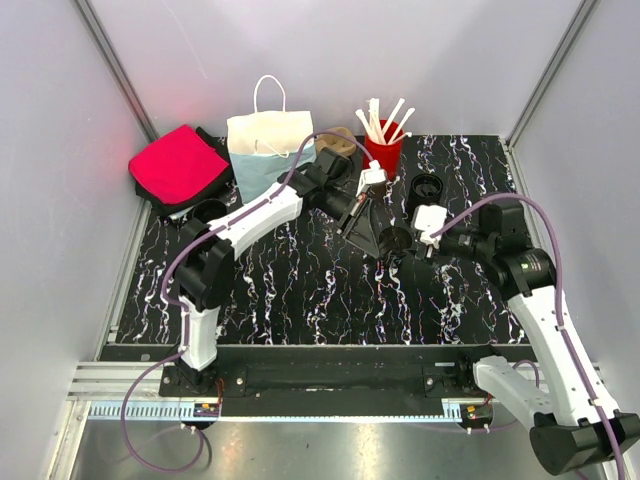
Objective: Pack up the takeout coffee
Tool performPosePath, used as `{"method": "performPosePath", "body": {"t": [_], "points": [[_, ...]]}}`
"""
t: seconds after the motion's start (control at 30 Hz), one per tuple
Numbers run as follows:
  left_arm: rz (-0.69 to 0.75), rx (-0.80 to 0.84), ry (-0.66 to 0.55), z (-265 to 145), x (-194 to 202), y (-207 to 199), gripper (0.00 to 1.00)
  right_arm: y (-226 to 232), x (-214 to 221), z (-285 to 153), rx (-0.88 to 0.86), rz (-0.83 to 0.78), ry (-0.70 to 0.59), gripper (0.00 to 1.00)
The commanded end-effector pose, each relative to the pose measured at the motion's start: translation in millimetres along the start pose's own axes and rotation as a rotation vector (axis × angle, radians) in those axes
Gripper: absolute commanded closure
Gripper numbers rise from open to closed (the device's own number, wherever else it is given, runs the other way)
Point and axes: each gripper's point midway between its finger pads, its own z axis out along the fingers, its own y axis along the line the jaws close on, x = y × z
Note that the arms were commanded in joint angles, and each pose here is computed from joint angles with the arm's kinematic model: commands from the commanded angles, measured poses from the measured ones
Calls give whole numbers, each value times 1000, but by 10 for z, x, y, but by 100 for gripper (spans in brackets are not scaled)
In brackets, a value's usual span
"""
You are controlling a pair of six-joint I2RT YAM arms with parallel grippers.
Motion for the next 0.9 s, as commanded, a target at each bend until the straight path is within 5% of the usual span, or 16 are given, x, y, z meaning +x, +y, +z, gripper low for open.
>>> {"method": "performPosePath", "body": {"t": [0.0,0.87], "points": [[60,214,11,-133,-133,-454,99,-16,-32,75,30,-18,9,40],[89,197,-6,-242,-312,-485,99,-85,-37,441,85,14,-24,61]]}}
